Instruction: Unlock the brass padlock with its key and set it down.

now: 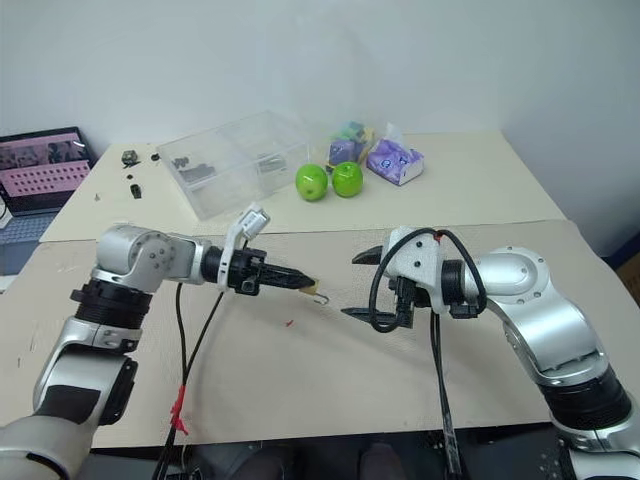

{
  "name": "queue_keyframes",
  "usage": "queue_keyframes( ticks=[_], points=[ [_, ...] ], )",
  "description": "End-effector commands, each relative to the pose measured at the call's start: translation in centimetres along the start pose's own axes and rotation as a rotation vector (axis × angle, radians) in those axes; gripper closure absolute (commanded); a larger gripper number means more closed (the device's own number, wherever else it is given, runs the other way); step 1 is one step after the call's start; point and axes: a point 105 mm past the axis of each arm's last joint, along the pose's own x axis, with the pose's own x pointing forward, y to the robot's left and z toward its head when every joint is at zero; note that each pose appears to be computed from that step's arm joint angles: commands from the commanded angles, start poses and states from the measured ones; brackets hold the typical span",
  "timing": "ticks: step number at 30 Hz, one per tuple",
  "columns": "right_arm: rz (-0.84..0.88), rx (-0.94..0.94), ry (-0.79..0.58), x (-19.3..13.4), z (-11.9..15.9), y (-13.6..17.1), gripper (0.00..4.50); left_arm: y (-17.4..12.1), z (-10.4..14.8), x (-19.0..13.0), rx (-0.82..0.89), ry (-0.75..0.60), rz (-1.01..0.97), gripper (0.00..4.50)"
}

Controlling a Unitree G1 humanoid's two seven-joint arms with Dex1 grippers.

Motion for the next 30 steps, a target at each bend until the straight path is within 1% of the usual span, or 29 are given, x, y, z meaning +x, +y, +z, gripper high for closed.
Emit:
queue_keyframes(
  ticks=[1,6,11,18,25,26,28,30],
  points=[
    [-0.013,-0.033,0.01,-0.3,0.4,0.3,0.05,0.7,-0.5,1.0,-0.042,0.013,0.019,4.49],
    [-0.053,-0.029,0.01,-0.7,0.3,0.1,0.05,3.0,-1.3,2.5,-0.119,0.028,0.104,4.49],
    [-0.085,-0.009,0.01,-0.9,0.2,-0.1,0.05,6.0,-4.0,3.7,-0.169,0.1,0.225,4.49],
    [-0.095,-0.012,0.011,-0.9,0.5,-0.1,0.05,7.3,-4.7,3.9,-0.191,0.117,0.27,4.49],
    [-0.095,-0.016,0.017,-0.8,0.5,-0.2,0.05,8.4,-4.8,2.7,-0.222,0.106,0.322,4.49],
    [-0.095,-0.016,0.016,-0.8,0.5,-0.2,0.0,8.5,-4.8,2.5,-0.224,0.104,0.328,3.69],
    [-0.093,-0.019,0.016,-0.7,0.6,-0.2,0.0,8.7,-4.7,2.0,-0.233,0.093,0.335,3.27],
    [-0.091,-0.02,0.015,-0.6,0.6,-0.3,0.0,8.9,-4.5,1.4,-0.238,0.081,0.347,2.52]
  ],
)
